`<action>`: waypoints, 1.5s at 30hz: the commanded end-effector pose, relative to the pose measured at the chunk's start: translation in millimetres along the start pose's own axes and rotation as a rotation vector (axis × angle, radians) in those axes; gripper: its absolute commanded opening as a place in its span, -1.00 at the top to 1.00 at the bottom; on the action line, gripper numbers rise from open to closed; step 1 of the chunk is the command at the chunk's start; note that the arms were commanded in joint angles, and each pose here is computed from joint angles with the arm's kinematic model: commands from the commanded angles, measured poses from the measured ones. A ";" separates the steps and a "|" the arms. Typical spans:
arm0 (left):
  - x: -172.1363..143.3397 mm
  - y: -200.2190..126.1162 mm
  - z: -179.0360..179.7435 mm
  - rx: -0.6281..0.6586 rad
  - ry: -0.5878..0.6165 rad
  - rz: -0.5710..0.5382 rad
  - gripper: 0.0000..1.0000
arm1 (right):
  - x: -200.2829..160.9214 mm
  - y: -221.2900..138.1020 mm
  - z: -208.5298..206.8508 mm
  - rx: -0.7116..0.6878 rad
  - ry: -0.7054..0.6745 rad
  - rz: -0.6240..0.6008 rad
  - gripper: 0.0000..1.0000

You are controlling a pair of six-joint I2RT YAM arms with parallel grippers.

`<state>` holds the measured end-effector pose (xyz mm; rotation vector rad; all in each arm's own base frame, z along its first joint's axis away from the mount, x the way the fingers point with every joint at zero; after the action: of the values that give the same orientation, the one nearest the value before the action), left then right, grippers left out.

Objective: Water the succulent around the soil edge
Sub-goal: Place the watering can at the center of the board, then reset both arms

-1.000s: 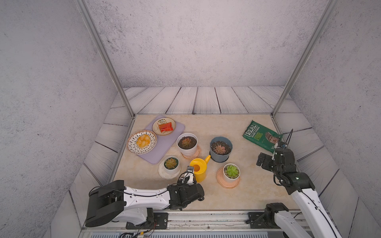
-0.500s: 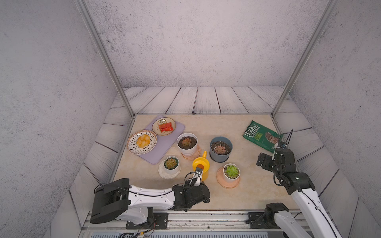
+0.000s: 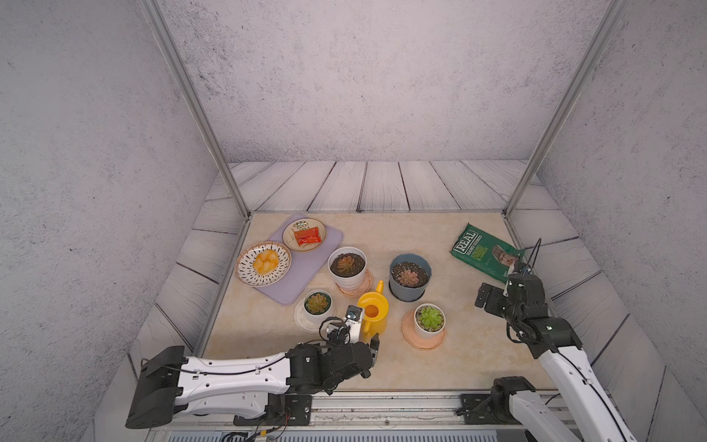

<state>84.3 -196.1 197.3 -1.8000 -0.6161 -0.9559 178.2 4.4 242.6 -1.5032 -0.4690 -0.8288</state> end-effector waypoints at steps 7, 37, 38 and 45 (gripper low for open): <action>47.8 -27.8 69.3 0.242 -0.002 -0.213 -0.99 | 4.0 2.2 -3.6 -0.058 0.016 -0.079 -0.99; 101.5 26.6 234.3 0.540 -0.222 -0.263 -1.00 | -12.6 31.4 -5.6 -0.056 -0.064 -0.388 -0.99; 99.8 29.3 237.9 0.532 -0.224 -0.264 -0.99 | -16.6 33.1 -5.9 -0.050 -0.072 -0.412 -0.99; 89.7 48.6 252.6 0.481 -0.192 -0.222 -0.99 | -31.9 40.5 -11.2 -0.076 -0.085 -0.539 -0.99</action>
<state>248.8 16.4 187.6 -1.3895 -1.0892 -0.6009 180.5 -4.4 173.6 -1.5348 -0.8397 -1.0940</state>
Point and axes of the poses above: each gripper's point midway between its finger pads, its own y axis out along the fingers, its own z axis along the line the jaws close on, x = y × z, the point moved 10 cm from there along -y, back along the fingers, and after that the axes turned 7 degrees about -y, right-handed, at the moved point
